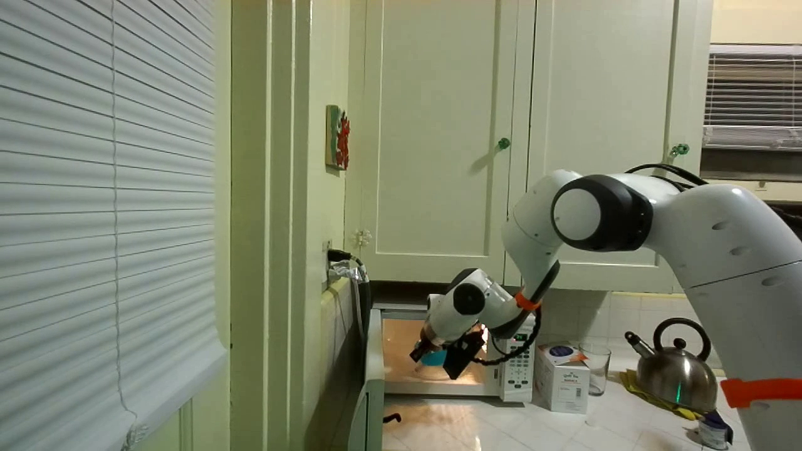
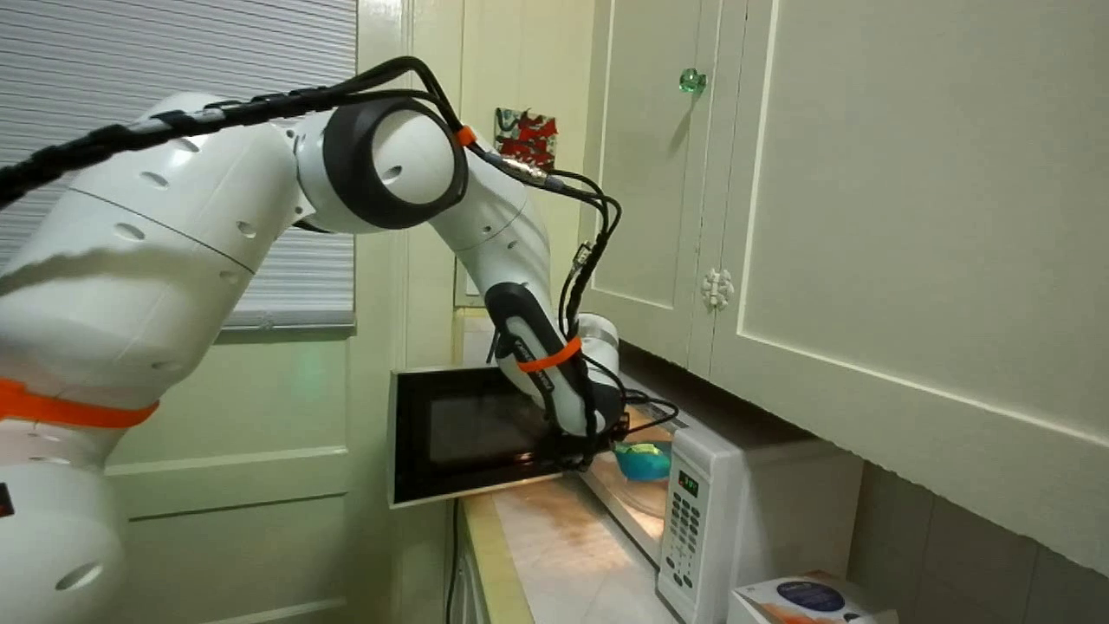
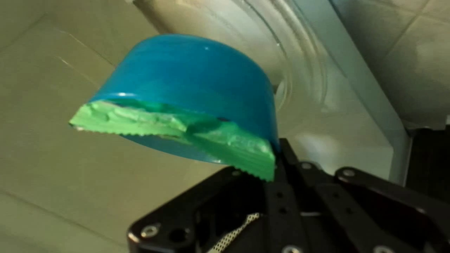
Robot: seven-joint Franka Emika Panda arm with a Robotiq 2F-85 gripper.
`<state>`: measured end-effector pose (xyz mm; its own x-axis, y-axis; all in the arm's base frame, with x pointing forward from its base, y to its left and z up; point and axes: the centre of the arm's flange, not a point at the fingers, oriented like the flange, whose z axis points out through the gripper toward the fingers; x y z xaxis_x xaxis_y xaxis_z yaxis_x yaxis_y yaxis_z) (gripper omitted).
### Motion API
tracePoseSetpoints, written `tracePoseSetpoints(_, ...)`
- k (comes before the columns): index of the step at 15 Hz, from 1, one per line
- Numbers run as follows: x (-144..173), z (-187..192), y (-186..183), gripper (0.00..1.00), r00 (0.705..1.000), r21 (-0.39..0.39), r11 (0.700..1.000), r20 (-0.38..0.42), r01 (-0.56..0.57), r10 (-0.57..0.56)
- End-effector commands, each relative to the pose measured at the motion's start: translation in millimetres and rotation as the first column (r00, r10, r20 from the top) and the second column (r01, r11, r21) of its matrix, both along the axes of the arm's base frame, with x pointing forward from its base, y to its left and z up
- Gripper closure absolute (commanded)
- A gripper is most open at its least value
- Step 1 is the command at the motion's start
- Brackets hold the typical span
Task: Take the blue bowl out of the microwave
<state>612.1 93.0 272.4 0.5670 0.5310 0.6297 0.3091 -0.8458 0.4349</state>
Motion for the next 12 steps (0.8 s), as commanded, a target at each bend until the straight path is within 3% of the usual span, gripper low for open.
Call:
tracePoseSetpoints(1, -54, 26, -8, 0.99, 0.998, 0.163, 0.985, -0.002, -0.06, 0.061)
tracePoseSetpoints(6, -98, 56, 3, 0.99, 0.996, 0.28, 0.957, -0.014, -0.079, 0.086)
tracePoseSetpoints(12, -171, 47, -6, 0.99, 0.995, 0.299, 0.954, -0.096, 0.019, 0.01)
